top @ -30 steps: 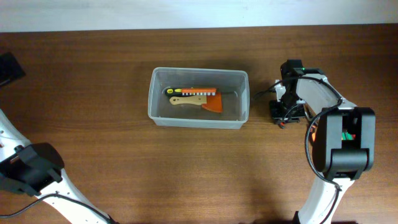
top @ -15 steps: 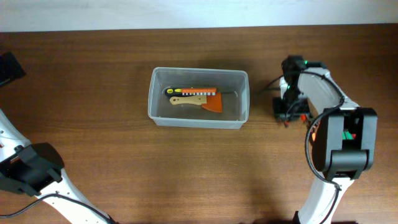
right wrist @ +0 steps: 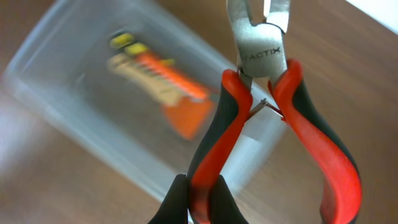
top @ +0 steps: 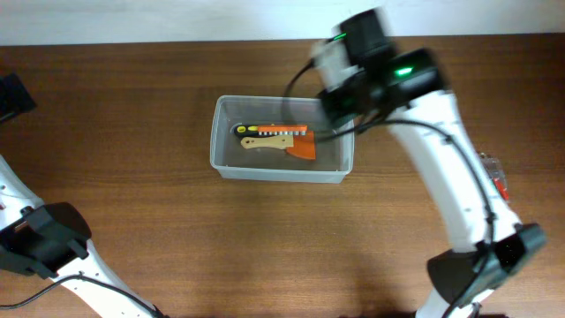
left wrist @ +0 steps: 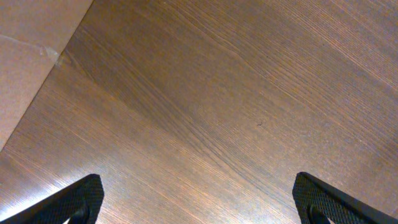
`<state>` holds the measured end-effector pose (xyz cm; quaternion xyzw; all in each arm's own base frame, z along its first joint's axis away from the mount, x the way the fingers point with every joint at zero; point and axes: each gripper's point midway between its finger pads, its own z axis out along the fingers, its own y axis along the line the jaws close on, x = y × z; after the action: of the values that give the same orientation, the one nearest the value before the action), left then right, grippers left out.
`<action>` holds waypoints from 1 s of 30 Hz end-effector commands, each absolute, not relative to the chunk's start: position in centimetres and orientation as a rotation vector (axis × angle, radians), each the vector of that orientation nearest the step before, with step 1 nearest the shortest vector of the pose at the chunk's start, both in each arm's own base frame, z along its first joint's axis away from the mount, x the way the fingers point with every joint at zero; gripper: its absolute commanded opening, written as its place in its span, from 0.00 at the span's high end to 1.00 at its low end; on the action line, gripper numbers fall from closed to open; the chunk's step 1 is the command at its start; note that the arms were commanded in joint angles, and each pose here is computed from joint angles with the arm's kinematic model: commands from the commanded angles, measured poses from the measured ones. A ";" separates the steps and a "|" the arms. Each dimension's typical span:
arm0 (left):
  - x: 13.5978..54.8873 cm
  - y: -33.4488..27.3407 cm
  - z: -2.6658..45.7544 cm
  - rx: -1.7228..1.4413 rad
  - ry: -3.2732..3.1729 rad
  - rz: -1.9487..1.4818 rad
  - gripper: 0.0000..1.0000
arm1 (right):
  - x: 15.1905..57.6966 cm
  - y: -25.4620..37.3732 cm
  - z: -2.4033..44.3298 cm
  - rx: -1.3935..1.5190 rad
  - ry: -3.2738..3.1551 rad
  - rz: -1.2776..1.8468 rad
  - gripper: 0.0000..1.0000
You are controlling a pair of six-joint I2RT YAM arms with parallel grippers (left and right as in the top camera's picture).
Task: Pack container
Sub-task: 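Carry the red pliers into the box and release them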
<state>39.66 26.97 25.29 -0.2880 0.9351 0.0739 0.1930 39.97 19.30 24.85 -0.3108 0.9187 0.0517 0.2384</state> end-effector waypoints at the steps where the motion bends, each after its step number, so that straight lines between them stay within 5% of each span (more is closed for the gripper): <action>1: 39.6 26.9 25.6 -0.825 2.607 0.190 0.01 | 39.0 23.1 21.3 -1.281 2.404 0.109 0.96; 8: 39.6 26.9 25.6 -0.825 2.607 0.190 0.01 | 38.9 27.6 15.3 -1.791 2.157 0.051 0.96; 22: 39.6 26.9 25.6 -0.825 2.607 0.189 0.01 | 36.6 33.2 8.0 -1.925 2.159 0.243 0.95; 23: 39.6 26.9 25.6 -0.825 2.607 0.190 0.01 | 37.0 33.3 8.0 -1.899 2.173 0.228 0.87; 24: 39.6 26.9 25.6 -0.825 2.607 0.190 0.01 | 37.3 33.2 8.0 -1.873 2.189 0.210 0.49; 25: 39.6 26.9 25.6 -0.825 2.607 0.190 0.01 | 37.8 32.8 8.0 -1.838 2.218 0.180 0.01; 30: 39.6 26.9 25.6 -0.825 2.607 0.189 0.01 | 40.7 27.5 10.3 -1.550 2.437 -0.119 0.01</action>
<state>39.66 26.97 25.28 -0.2880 0.9351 0.0739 0.1930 38.16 30.92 7.82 -0.6103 0.7843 0.0269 0.1080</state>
